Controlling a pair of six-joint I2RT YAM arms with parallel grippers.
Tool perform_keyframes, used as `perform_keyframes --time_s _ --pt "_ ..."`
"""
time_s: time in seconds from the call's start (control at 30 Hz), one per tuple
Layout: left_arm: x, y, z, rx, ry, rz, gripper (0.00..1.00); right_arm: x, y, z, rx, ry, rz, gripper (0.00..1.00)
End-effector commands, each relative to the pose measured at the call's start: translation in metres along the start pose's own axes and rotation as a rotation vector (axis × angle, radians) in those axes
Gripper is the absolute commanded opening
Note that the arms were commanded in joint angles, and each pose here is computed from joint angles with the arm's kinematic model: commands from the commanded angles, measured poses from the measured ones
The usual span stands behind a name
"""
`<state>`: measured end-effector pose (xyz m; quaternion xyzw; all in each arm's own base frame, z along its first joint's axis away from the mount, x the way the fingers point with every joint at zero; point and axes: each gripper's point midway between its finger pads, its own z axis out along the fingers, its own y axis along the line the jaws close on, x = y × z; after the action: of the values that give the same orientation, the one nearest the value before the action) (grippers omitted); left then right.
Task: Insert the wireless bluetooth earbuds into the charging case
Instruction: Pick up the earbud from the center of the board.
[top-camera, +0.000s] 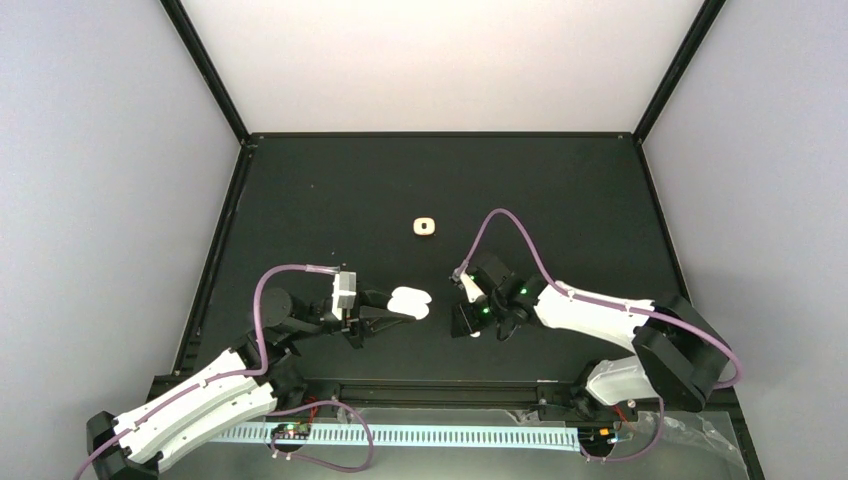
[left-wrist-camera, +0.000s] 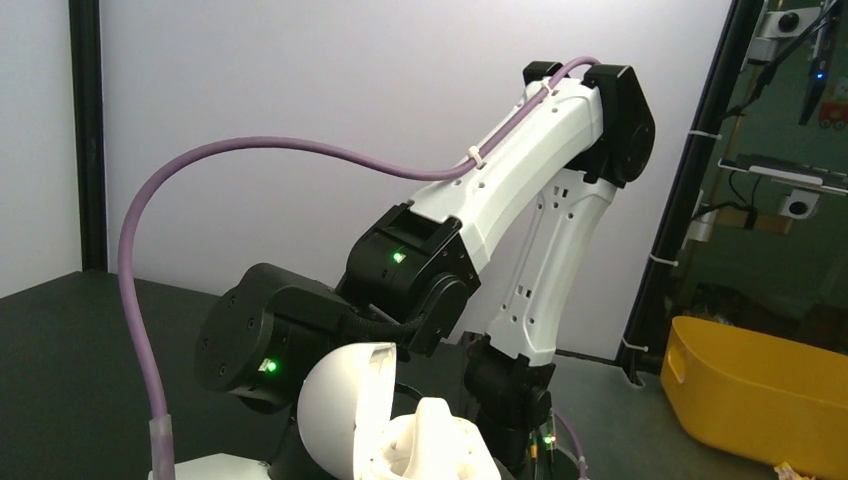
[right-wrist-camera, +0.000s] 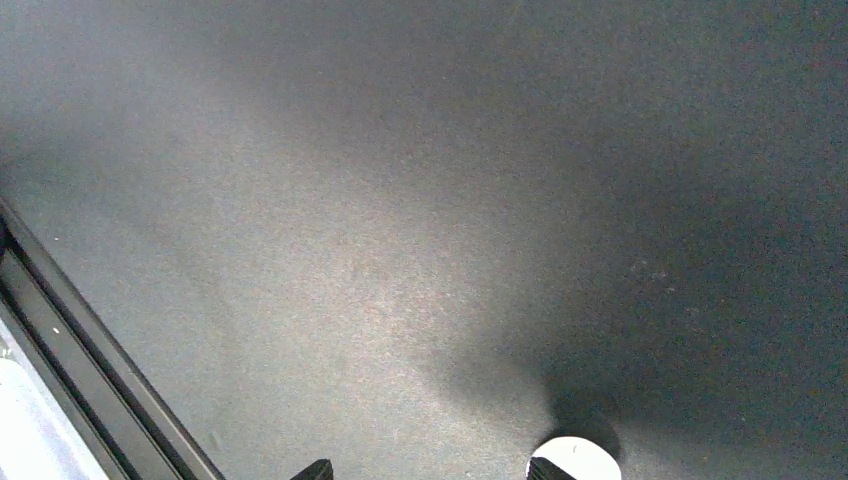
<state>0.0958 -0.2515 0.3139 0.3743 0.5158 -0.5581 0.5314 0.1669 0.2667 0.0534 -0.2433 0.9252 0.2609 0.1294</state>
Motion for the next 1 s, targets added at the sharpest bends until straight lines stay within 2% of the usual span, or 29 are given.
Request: perform_keyframes --time_s 0.0,0.37,0.8,0.97 --pt "-0.002 -0.001 0.0 -0.002 -0.005 0.015 0.02 0.006 -0.009 0.005 0.04 0.013 0.0 0.5" --pt "0.0 0.0 0.0 -0.006 -0.001 0.012 0.02 0.018 -0.025 0.01 0.099 0.029 0.014 0.47" --pt "0.0 0.001 0.001 -0.009 -0.001 0.012 0.01 0.025 -0.045 -0.001 0.204 0.015 0.019 0.4" --pt "0.0 0.001 0.001 -0.01 0.0 0.01 0.02 0.025 -0.05 -0.001 0.231 0.017 0.026 0.34"
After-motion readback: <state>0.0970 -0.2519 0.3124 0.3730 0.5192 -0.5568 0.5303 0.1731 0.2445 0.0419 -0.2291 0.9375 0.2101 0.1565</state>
